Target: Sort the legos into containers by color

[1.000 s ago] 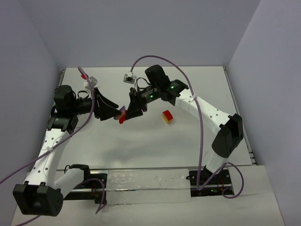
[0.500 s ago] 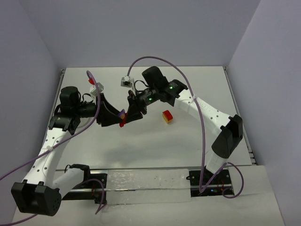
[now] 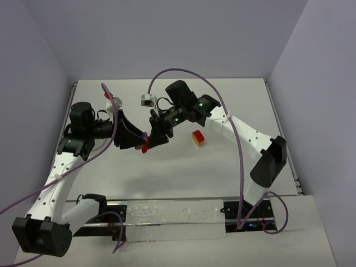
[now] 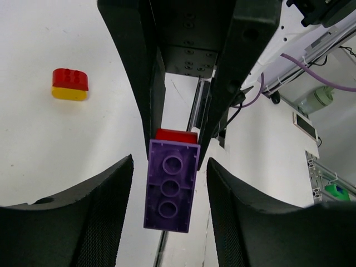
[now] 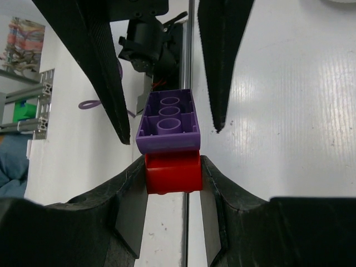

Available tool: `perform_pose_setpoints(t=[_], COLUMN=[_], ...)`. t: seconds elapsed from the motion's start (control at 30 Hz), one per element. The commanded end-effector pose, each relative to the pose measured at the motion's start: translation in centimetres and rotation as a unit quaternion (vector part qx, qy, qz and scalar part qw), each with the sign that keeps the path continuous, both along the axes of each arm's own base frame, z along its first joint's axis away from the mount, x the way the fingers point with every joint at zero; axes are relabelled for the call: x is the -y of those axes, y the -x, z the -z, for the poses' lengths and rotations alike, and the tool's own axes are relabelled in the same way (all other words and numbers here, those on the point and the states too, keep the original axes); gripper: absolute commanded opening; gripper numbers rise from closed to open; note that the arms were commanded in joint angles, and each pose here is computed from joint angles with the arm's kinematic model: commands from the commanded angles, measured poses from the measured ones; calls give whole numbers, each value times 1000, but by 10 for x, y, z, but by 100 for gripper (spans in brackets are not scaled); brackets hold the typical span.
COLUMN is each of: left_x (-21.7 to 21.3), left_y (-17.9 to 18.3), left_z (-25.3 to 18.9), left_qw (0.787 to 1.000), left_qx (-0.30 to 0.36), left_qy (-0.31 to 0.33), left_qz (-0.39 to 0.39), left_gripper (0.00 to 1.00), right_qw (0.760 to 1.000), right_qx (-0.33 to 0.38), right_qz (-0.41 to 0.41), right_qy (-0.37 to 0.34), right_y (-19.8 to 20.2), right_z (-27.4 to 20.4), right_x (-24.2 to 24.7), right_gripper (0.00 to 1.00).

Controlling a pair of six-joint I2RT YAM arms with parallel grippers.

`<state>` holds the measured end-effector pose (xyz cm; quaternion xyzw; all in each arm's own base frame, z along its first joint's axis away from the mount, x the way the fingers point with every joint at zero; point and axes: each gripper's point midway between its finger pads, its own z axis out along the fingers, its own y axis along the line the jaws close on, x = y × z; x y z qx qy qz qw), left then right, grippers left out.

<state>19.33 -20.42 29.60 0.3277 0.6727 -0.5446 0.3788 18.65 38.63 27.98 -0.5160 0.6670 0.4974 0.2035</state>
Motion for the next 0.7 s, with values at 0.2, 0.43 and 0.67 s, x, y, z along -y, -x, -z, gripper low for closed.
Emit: perform_pose_setpoints(t=[0.2, 0.43, 0.67], left_x=[1, 1, 0], left_y=[-1, 2, 4], left_z=[-19, -11, -8], left_qw=[999, 1000, 999], left_qx=[32, 26, 24], left_qy=[10, 2, -4], left_qz=[6, 16, 21], left_gripper=[57, 59, 51], right_qw=[1000, 1000, 1000], right_qx=[22, 20, 19], right_qz=[-10, -11, -10], right_qy=[-7, -10, -9], right_y=[4, 5, 4], right_z=[-8, -12, -13], right_x=[-1, -2, -3], right_gripper=[0, 0, 0])
